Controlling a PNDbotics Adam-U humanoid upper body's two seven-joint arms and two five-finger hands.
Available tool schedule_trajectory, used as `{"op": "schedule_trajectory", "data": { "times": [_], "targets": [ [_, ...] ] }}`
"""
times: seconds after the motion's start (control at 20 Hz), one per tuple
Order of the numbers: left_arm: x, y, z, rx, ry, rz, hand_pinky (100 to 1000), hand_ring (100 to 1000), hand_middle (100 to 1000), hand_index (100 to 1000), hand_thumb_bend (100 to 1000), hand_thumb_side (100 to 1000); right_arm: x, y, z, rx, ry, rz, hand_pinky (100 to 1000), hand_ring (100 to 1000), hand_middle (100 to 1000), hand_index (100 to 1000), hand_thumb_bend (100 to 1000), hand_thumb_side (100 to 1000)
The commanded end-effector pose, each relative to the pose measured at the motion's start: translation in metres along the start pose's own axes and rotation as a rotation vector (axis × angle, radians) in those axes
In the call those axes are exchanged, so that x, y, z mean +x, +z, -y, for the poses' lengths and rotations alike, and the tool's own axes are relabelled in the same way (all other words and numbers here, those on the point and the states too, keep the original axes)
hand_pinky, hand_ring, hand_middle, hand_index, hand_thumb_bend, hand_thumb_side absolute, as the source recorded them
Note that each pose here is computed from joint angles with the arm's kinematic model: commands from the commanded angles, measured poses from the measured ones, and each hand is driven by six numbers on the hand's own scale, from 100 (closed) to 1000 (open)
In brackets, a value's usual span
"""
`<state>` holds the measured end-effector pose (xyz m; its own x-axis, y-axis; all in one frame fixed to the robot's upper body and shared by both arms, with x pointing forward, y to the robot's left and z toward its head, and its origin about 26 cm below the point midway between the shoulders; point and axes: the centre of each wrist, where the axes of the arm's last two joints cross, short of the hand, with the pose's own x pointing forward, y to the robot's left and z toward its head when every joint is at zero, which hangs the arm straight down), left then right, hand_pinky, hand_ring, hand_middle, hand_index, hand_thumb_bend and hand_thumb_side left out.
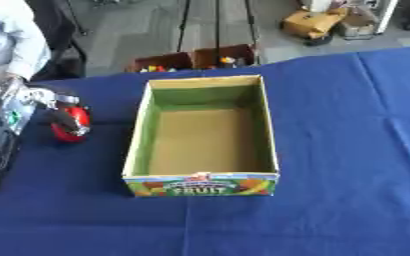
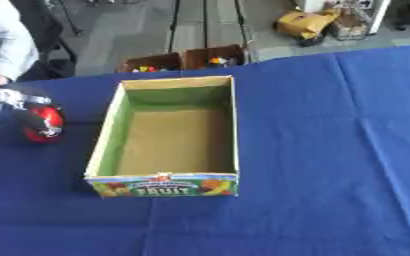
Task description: Pick up objects on the table and place them in the box.
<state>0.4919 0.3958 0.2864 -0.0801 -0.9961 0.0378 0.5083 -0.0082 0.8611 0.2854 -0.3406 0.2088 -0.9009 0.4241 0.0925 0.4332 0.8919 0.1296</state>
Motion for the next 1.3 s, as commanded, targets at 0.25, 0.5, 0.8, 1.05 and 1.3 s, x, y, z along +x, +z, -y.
{"op": "schedule_trajectory", "data": {
  "times": [0.25,0.5,0.8,1.05,1.3],
  "targets": [
    [-0.004,0.023,-0.023,0.012,-0.047,0.045,417,753,651,676,100,292,0.002,-0.006,0.002,-0.097,-0.050,0.108,721,739,543,764,100,784],
    [0.005,0.034,-0.038,0.070,-0.067,0.046,401,748,641,669,100,297,0.003,-0.005,0.003,-0.099,-0.051,0.101,721,738,545,763,100,782],
    [0.015,0.041,-0.048,0.142,-0.092,0.047,365,739,631,660,100,303,0.003,-0.004,0.003,-0.103,-0.052,0.092,720,737,547,763,100,781],
    [0.023,0.048,-0.057,0.212,-0.110,0.088,335,733,623,653,100,305,0.003,-0.004,0.003,-0.103,-0.051,0.086,720,738,547,763,100,778],
    [0.031,0.056,-0.065,0.266,-0.127,0.110,319,730,618,650,100,308,0.003,-0.003,0.004,-0.102,-0.050,0.082,720,738,548,763,100,776]
  ]
}}
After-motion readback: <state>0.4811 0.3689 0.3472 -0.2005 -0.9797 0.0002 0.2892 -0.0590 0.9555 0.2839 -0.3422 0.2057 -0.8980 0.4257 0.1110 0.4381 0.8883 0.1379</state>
